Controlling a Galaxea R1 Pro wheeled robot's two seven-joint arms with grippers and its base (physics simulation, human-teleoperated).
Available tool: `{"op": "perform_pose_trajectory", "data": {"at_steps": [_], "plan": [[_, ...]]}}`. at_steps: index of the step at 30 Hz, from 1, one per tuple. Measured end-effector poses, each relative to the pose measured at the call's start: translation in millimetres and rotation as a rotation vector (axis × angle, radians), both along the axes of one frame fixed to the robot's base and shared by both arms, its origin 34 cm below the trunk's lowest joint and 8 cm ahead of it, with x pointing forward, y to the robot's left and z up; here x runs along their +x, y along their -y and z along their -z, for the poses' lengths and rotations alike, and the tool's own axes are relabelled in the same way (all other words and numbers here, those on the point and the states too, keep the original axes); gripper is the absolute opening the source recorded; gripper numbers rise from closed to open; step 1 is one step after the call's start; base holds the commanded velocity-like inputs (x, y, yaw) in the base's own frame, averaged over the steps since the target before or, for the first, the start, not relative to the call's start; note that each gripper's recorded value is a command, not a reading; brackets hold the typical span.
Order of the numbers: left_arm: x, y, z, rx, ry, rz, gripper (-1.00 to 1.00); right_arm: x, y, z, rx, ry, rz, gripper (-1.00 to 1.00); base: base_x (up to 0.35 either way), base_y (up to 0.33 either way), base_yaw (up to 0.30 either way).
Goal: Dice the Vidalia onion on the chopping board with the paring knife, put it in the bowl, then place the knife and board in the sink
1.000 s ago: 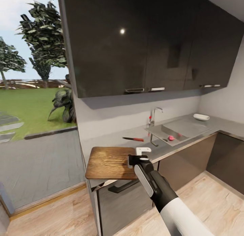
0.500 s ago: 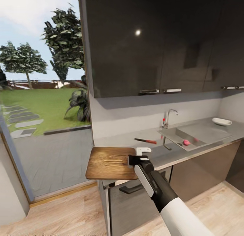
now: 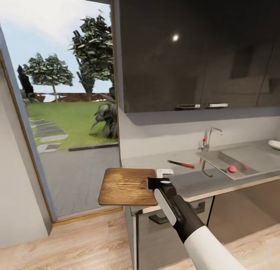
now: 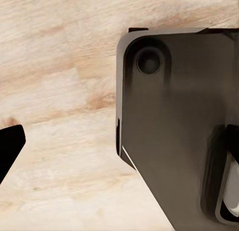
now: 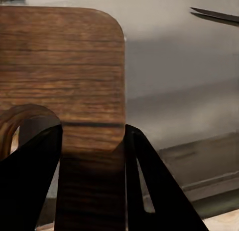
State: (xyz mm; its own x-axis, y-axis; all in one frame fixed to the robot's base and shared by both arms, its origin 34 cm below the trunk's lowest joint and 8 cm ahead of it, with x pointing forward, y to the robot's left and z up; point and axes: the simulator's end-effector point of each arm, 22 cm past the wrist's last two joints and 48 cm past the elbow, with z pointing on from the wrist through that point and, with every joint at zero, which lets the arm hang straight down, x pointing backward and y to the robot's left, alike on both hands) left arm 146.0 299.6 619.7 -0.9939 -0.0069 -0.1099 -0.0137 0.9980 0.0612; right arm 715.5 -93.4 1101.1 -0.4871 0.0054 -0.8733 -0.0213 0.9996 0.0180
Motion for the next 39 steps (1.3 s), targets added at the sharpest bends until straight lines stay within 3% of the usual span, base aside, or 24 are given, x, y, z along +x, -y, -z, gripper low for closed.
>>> {"op": "perform_pose_trajectory", "data": {"at_steps": [14,35,39], "plan": [[2.4,-0.1,-0.2,0.0,0.006,0.0,1.0,-0.4,0.4,-4.6,0.0,0.009,0.001,-1.0,0.0,0.0,0.216],[2.6,0.2,-0.2,-0.001,0.007,0.0,1.0,0.5,5.9,-4.2,-0.007,0.01,0.008,-1.0,0.0,0.0,0.012],[2.6,-0.1,-0.2,0.0,0.006,0.0,1.0,2.4,17.9,-2.2,-0.021,0.009,0.022,-1.0,0.0,0.0,0.0]]}}
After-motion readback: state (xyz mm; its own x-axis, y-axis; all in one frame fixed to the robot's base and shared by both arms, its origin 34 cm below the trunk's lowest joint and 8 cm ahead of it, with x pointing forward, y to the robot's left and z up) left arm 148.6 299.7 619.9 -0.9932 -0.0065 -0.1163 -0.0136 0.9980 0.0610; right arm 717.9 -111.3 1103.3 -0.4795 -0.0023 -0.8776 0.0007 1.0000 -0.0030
